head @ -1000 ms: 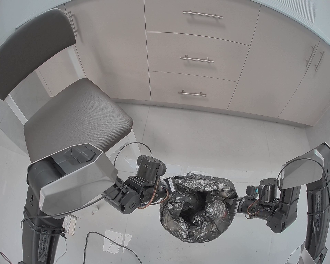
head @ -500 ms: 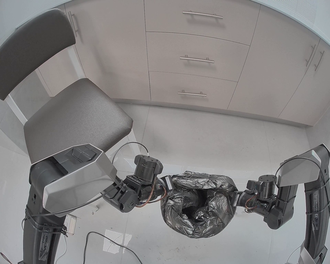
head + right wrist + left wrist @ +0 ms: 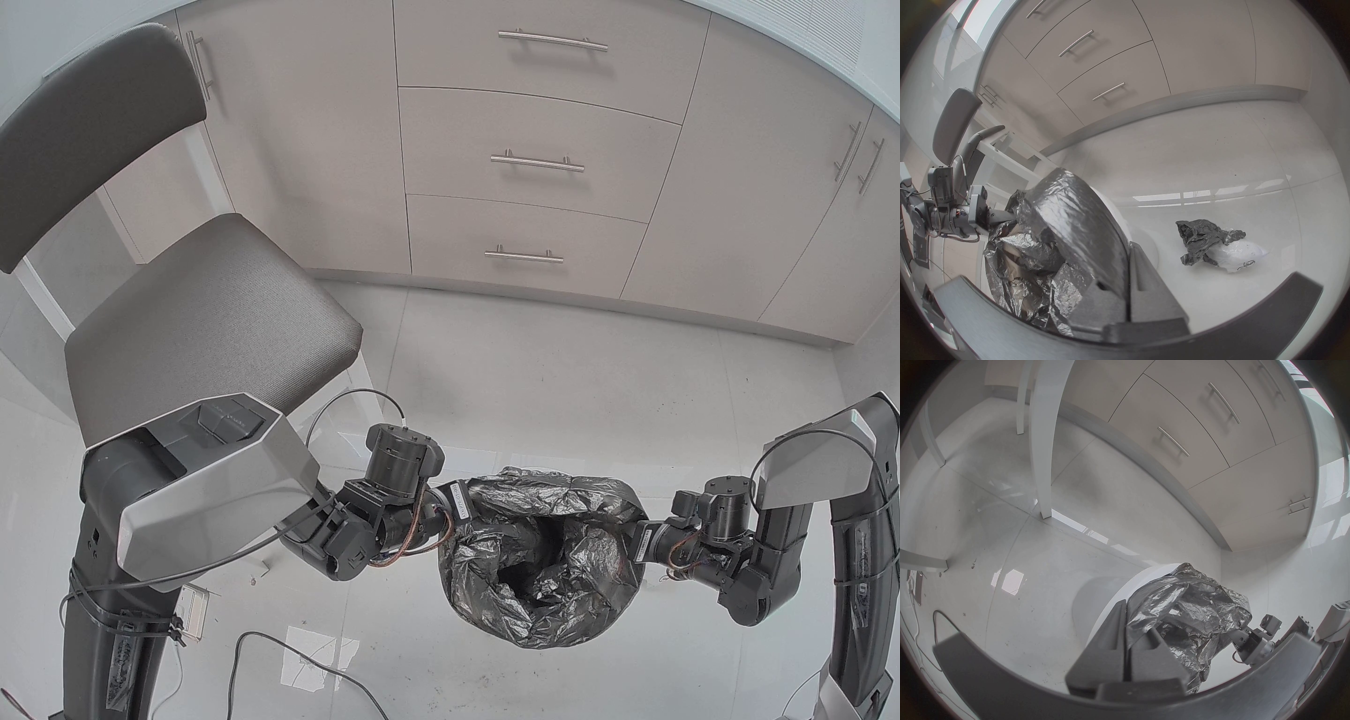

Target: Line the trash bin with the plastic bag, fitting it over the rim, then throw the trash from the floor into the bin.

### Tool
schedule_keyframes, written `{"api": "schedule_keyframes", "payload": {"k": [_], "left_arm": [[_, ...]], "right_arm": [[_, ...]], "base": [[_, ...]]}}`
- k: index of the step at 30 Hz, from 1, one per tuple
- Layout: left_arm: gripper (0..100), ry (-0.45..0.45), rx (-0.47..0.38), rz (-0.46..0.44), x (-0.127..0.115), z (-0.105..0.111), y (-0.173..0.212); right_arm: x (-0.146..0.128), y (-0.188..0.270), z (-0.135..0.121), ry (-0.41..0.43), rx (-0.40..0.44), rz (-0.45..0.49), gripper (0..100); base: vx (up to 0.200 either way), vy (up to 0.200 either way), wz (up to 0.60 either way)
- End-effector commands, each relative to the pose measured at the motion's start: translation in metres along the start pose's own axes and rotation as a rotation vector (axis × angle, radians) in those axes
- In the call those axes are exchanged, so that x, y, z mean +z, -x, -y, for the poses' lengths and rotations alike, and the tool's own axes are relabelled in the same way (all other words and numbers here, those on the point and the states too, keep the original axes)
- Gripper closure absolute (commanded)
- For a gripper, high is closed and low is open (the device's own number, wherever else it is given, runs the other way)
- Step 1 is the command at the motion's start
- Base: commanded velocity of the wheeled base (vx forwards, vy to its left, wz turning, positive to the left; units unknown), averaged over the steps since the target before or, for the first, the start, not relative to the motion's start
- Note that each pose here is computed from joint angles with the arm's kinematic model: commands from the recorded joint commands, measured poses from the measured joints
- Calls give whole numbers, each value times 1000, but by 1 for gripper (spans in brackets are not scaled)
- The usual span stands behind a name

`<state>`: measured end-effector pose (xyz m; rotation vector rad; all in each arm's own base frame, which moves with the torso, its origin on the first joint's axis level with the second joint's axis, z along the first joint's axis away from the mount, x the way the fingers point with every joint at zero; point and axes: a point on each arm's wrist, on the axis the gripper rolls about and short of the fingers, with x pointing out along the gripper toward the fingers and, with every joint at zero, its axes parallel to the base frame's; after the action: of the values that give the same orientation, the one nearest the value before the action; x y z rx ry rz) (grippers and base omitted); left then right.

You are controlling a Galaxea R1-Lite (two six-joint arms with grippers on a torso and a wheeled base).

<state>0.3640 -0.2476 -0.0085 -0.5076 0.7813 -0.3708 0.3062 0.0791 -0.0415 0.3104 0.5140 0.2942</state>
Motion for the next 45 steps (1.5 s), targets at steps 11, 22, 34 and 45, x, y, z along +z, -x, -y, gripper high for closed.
{"api": "schedule_keyframes", "payload": {"k": [11, 22, 34, 45], "left_arm": [[100, -2, 84, 3, -11, -7, 15], [100, -29, 80, 0, -24, -13, 21], [100, -70, 115, 53, -20, -16, 4], [100, -75, 123, 54, -22, -16, 5]], "right_arm": [[-29, 20, -26, 38, 61, -133, 100], [-32, 22, -28, 40, 62, -148, 100], [-10, 7, -12, 16, 26, -37, 100], [-7, 6, -8, 13, 17, -23, 100]], "base": [[0, 0, 0], [0, 0, 0], [0, 0, 0], [0, 0, 0]]}}
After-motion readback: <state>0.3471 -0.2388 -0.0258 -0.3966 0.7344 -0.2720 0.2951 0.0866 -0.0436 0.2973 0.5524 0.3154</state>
